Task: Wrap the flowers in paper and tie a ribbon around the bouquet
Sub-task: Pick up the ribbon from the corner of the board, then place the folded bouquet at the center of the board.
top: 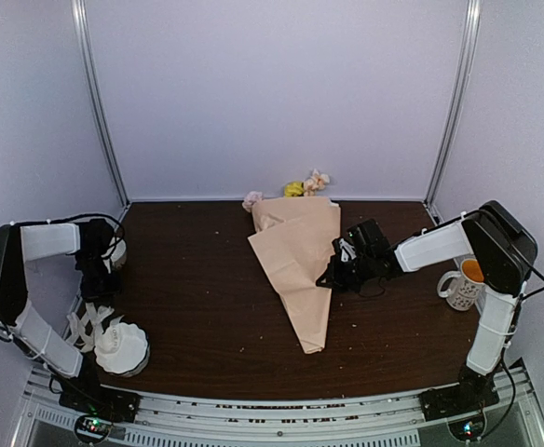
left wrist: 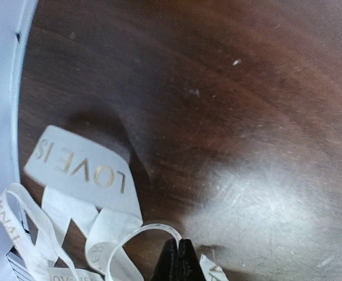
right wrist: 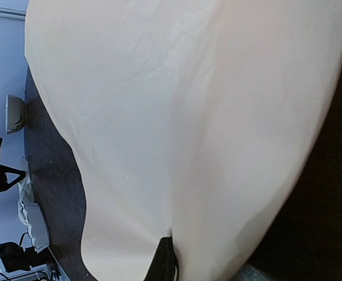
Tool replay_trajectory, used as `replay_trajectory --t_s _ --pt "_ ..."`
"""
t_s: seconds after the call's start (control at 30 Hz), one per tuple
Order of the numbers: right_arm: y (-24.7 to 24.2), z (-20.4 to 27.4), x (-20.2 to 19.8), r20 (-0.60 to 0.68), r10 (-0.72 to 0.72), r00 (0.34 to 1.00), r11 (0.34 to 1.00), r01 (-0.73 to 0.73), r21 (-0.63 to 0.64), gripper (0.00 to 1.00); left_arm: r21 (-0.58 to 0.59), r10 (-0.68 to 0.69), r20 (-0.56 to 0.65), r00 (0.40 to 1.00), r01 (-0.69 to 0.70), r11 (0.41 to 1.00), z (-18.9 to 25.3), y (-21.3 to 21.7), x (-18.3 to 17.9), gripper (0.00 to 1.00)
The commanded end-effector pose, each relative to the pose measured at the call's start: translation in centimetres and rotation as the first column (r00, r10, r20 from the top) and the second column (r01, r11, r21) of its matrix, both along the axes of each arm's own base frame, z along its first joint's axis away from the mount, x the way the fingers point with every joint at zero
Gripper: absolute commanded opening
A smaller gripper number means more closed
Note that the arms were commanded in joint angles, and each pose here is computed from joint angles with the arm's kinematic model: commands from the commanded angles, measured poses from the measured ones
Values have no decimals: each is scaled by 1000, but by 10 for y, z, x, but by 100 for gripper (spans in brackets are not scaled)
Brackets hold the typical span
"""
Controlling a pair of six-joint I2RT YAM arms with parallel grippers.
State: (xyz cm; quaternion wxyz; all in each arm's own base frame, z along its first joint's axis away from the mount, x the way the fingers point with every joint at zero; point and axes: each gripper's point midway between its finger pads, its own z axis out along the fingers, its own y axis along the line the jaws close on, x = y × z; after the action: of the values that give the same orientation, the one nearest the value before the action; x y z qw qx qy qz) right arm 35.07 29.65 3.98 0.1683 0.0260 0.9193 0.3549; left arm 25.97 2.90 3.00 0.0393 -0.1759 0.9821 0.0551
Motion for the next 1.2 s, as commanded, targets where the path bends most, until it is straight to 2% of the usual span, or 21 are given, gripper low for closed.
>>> replay_trajectory --t_s 0.0,0.1,0.17,0.23,0.33,0.5,0.57,0.63,0.73,0.8,0.87,0.9,1.0,1.1,1.17 --pt "1 7 -3 18 8 1000 1000 -8 8 0 -8 -38 176 984 40 999 46 -2 19 0" --pt "1 6 -3 15 8 1000 1000 -8 5 0 -19 -135 290 948 146 989 84 -23 32 0" --pt "1 6 -4 14 10 1000 1000 -10 0 0 -1 -257 407 876 282 959 123 -55 45 0" --pt "-1 6 -4 13 6 1000 1000 -6 -7 0 43 -391 548 739 442 896 174 -101 55 0" --pt "-1 6 -3 11 4 1000 1000 -4 -12 0 105 -500 720 481 637 764 249 -172 55 0" --pt "-3 5 -3 7 -2 1000 1000 2 -25 0 261 -569 819 75 834 486 349 -270 17 0" --pt "-3 5 -3 7 -4 1000 1000 4 -30 0 288 -535 843 -48 881 376 375 -301 -5 0" --pt "-4 5 -3 6 -8 1000 999 8 -33 0 305 -495 859 -129 906 293 389 -320 -24 0" --pt "-6 5 -2 6 -15 1000 999 15 -42 0 313 -497 850 -177 927 205 381 -337 -39 0" --pt "-7 6 -2 8 -17 1000 999 17 -47 0 273 -522 839 -153 948 161 355 -345 -43 0" --pt "-7 6 -2 8 -18 1000 998 18 -53 0 205 -552 828 -101 970 130 319 -356 -43 0" --pt "-7 6 -1 8 -18 1000 998 19 -53 0 164 -575 815 -68 980 116 294 -364 -43 0" --pt "-7 9 -1 7 -12 1000 998 12 -61 0 64 -677 735 -25 997 33 220 -378 -54 0" --pt "-8 21 1 26 -4 1000 998 6 -69 0 -21 -716 698 -13 999 -38 174 -381 -71 0" --pt "-7 28 1 35 1 999 998 1 -64 0 -16 -747 663 -40 998 -68 149 -383 -79 0"
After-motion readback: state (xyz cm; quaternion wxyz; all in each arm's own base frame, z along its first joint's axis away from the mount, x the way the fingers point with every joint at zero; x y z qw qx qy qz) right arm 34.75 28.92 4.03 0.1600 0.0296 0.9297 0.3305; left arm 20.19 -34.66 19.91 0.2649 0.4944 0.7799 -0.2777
